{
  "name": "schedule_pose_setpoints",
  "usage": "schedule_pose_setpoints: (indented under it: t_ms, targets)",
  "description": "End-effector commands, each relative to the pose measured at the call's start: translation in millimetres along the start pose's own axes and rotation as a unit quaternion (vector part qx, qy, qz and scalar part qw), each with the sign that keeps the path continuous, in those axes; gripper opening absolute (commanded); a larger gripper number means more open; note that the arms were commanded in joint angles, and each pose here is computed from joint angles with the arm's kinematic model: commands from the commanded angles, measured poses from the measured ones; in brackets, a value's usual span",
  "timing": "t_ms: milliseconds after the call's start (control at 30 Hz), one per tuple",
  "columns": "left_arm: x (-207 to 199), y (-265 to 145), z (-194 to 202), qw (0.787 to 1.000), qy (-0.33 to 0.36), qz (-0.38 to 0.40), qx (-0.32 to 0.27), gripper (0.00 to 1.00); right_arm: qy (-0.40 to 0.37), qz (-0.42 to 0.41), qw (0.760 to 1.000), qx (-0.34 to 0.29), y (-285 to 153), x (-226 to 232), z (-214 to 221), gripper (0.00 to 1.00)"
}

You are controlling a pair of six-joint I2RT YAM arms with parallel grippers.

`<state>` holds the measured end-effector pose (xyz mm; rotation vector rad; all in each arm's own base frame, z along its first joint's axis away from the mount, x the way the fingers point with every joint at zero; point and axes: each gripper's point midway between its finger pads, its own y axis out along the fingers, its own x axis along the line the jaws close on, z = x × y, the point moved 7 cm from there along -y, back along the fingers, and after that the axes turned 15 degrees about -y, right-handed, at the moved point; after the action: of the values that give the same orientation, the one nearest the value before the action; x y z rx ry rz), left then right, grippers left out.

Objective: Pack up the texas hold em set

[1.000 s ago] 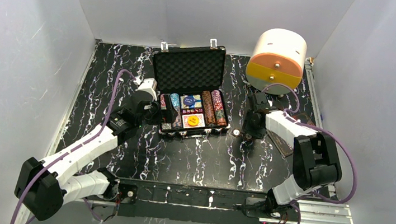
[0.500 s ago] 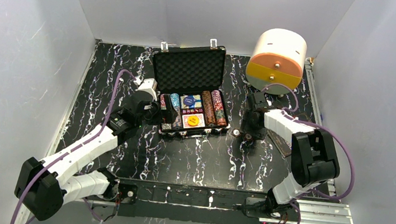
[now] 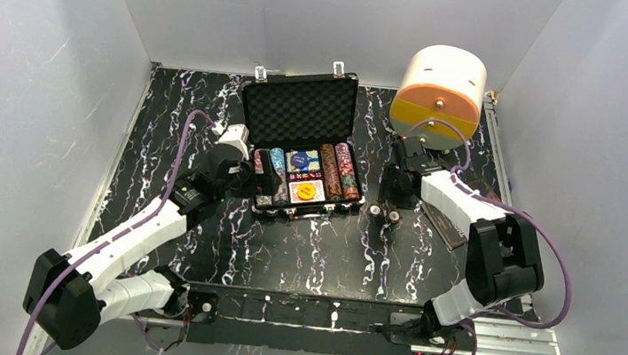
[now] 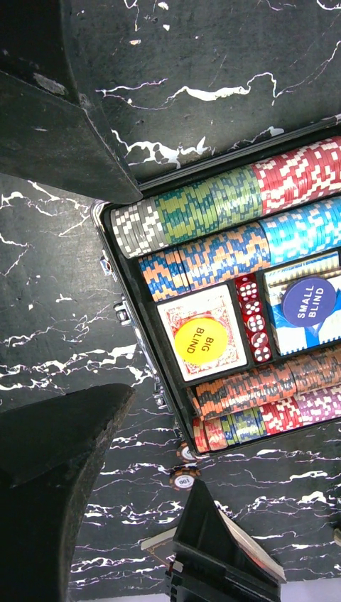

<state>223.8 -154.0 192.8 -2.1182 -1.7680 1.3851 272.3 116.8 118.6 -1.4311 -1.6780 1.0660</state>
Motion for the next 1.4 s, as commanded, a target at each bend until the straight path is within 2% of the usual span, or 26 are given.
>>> schedule_pose_setpoints:
  t_ms: [0, 133, 567, 900, 1100, 1367]
  targets:
    - [-4, -3, -7, 1.0, 0.004, 0.001, -0.012, 0.98, -0.014, -0.053, 0.998, -0.015, 1, 17, -14, 0.57]
    - [-3, -4, -8, 1.0, 0.005, -0.001, -0.013, 0.98, -0.024, -0.07, 0.997, -0.007, 7, 28, -13, 0.57]
    - [-1, -3, -5, 1.0, 0.007, -0.001, -0.006, 0.98, -0.033, -0.038, 0.998, 0.025, 26, 32, -5, 0.58]
    - [-2, -3, -3, 1.0, 0.01, 0.008, -0.001, 0.98, -0.065, 0.044, 0.996, 0.046, 44, 32, 2, 0.58]
    - [-1, -5, -3, 1.0, 0.013, 0.005, -0.002, 0.98, -0.082, 0.085, 0.991, 0.071, 46, 28, 7, 0.53]
    - [-1, -3, -3, 1.0, 0.013, 0.006, -0.001, 0.98, -0.072, 0.07, 0.994, 0.035, 28, 32, -8, 0.5]
